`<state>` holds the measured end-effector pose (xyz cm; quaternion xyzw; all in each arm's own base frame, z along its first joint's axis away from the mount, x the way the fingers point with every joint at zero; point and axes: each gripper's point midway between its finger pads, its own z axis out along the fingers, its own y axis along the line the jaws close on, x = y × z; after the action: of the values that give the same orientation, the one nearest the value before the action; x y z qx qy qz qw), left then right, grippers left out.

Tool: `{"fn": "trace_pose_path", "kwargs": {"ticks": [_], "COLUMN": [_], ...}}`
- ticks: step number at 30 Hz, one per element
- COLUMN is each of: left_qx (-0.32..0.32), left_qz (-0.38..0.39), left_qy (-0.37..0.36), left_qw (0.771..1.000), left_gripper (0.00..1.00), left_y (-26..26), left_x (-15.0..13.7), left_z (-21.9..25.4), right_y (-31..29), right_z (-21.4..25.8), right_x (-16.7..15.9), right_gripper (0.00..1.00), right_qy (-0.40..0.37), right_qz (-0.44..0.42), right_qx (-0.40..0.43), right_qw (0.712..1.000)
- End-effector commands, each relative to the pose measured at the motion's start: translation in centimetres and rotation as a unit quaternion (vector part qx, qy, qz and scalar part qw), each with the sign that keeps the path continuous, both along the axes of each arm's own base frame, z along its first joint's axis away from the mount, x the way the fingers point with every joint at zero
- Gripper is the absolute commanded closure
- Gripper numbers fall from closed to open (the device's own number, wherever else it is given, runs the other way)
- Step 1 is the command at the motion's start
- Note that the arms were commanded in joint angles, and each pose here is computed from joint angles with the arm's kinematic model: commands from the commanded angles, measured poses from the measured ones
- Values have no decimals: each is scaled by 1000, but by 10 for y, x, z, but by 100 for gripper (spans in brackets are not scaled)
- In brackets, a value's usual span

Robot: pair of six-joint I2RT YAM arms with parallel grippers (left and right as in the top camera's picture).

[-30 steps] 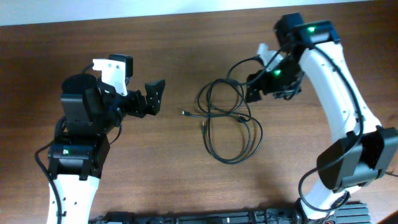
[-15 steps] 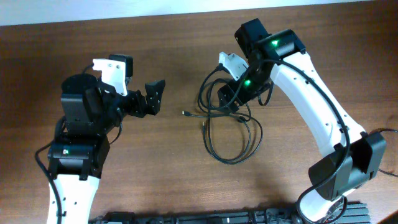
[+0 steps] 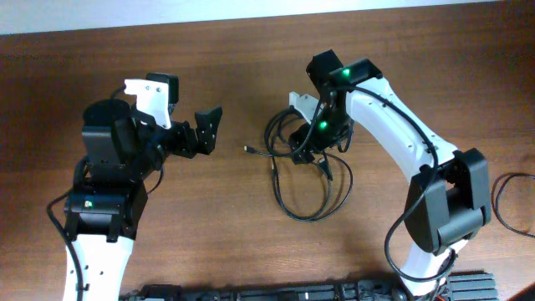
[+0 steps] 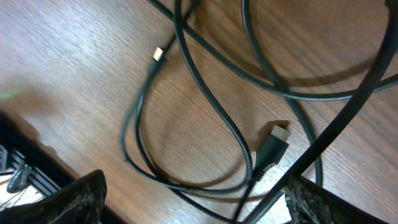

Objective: Untangle cables

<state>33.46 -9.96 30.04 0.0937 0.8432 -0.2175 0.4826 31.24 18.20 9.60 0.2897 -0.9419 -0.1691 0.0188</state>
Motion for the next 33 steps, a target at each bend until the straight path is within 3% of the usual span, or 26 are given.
{"fn": "trace_pose_path", "kwargs": {"ticks": [1,10,14,26,33], "left_qx": [-1,-1,-1,-1,-1], "left_qz": [6,6,6,6,6], "left_qy": [-3,-3,-3,-3,-3], "left_qw": [1000,1000,1000,1000,1000], "left_gripper": [1,1,1,1,1], "left_y": [2,2,2,2,2], "left_x": [0,0,0,0,0], "left_z": [2,2,2,2,2], "right_y": [1,2,-4,3,28], "right_z": [-12,-13,-11,92,95], "right_x": [-10,-7,-5,39,22], "right_gripper": [9,9,14,14,14], "right_qy": [20,15,17,-84,-61], "right_qz": [2,1,-18,-27,0], "right_qx": [1,3,-13,21,56], "right_qw": [1000,1000,1000,996,997]}}
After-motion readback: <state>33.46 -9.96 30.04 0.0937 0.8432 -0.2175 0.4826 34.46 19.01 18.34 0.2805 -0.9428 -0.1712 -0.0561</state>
